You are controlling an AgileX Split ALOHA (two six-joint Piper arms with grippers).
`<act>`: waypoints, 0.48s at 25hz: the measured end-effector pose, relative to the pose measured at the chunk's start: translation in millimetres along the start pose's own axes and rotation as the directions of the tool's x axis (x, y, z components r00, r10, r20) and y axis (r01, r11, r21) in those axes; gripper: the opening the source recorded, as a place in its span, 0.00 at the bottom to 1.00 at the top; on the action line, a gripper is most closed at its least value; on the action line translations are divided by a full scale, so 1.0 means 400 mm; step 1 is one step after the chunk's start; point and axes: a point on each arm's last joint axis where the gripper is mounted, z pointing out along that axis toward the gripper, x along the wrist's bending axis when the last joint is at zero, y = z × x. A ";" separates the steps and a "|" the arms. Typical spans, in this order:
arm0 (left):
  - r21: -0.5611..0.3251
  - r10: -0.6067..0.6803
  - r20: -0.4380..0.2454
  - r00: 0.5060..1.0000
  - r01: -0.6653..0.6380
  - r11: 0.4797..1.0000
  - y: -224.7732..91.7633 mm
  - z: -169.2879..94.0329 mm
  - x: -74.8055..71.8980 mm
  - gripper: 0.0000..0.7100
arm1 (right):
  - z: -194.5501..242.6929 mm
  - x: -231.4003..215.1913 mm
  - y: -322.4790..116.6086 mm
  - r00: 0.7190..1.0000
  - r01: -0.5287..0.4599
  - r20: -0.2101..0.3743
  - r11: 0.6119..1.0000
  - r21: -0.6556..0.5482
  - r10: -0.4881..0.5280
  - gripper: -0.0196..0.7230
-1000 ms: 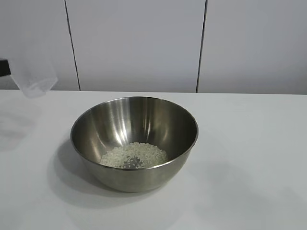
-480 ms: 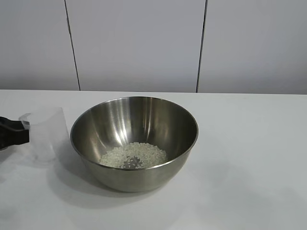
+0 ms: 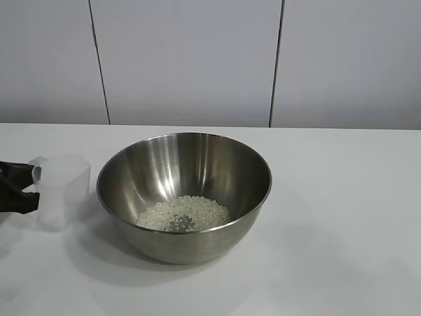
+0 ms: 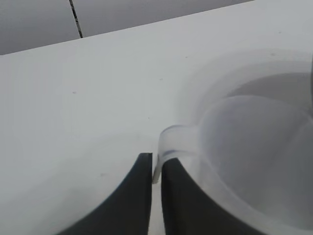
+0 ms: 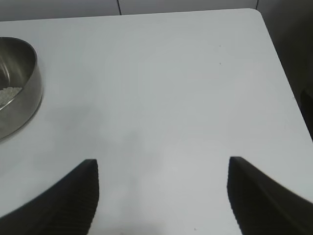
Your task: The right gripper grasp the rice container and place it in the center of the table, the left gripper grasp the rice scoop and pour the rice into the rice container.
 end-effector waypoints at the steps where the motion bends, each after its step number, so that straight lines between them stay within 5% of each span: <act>1: 0.005 -0.005 0.001 1.000 0.005 1.000 -0.004 -0.005 -0.003 0.36 | 0.000 0.000 0.000 1.000 0.000 0.000 1.000 0.000 0.000 0.70; 5: 0.040 -0.034 -0.013 0.999 0.034 0.999 -0.029 -0.036 -0.013 0.37 | 0.000 0.000 0.000 1.000 0.000 0.000 1.000 -0.001 0.000 0.70; 12: 0.066 -0.189 -0.184 0.965 0.204 0.977 -0.053 -0.065 0.012 0.38 | 0.000 0.000 0.000 1.000 0.000 0.000 1.000 -0.001 0.000 0.70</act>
